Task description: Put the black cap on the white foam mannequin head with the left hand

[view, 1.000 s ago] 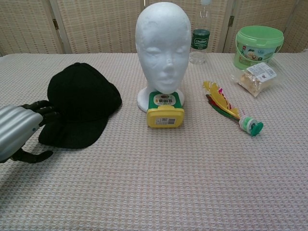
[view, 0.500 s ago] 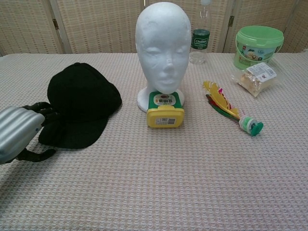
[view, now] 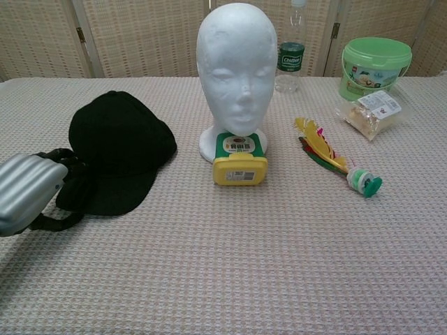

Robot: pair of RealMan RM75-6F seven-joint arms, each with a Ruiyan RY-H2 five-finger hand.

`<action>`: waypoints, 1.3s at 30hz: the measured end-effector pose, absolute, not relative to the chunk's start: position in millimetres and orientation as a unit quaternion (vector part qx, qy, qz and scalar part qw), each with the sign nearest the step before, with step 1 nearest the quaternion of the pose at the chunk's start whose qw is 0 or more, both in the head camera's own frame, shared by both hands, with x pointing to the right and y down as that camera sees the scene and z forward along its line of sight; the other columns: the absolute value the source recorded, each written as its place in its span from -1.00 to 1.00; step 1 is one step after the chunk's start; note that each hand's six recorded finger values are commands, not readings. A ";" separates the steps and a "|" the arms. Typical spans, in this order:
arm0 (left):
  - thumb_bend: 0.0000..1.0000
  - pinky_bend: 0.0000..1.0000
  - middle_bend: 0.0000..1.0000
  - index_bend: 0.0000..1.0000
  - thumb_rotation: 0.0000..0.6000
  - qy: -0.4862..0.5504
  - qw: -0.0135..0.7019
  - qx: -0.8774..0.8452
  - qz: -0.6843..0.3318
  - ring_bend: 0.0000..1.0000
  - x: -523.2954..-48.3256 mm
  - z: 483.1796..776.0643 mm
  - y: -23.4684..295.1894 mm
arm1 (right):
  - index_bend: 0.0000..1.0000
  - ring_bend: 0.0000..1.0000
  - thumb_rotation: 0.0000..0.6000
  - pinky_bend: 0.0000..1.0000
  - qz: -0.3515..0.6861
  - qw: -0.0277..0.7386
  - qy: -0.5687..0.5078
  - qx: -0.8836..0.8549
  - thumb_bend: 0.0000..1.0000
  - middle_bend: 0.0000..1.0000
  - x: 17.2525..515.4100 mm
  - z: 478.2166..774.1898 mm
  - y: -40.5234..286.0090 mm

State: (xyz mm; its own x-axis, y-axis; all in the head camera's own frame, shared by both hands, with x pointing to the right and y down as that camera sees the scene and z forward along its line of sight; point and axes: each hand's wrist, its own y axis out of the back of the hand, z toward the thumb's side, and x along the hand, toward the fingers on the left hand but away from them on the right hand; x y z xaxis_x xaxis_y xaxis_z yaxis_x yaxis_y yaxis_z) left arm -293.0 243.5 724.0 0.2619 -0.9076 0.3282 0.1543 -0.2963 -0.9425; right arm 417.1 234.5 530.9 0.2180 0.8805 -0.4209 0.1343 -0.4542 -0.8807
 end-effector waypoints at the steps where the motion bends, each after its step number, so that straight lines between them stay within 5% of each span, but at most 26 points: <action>1: -0.48 -0.16 -0.20 -0.14 1.00 0.310 0.508 -0.611 -0.522 -0.49 -292.9 724.0 242.8 | -1.00 -1.00 1.00 -1.00 0.505 0.370 -0.369 -0.687 -0.63 -1.00 417.1 531.0 234.3; 13: -0.48 -0.14 -0.16 -0.11 1.00 0.318 0.510 -0.610 -0.516 -0.47 -289.2 729.5 239.3 | -1.00 -1.00 1.00 -1.00 0.507 0.368 -0.372 -0.685 -0.63 -1.00 418.4 531.1 232.7; 21: -0.47 0.06 0.11 0.13 1.00 0.332 0.508 -0.614 -0.504 -0.25 -284.6 731.0 237.2 | -1.00 -1.00 1.00 -1.00 0.508 0.368 -0.373 -0.684 -0.63 -1.00 419.4 531.0 232.0; 39: 0.03 0.20 0.34 0.32 1.00 0.366 0.533 -0.590 -0.485 -0.08 -289.8 722.5 226.1 | -1.00 -1.00 1.00 -1.00 0.512 0.368 -0.369 -0.683 -0.63 -1.00 418.2 533.3 232.6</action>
State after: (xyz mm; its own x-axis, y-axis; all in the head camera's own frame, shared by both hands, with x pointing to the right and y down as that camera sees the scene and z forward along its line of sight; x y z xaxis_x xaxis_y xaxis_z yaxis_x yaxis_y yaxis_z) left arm -289.8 226.1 722.5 0.2631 -0.9475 0.1818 0.0853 -0.1649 -0.9826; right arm 418.2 232.6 533.3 0.2041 0.8804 -0.4281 0.1276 -0.4575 -0.8800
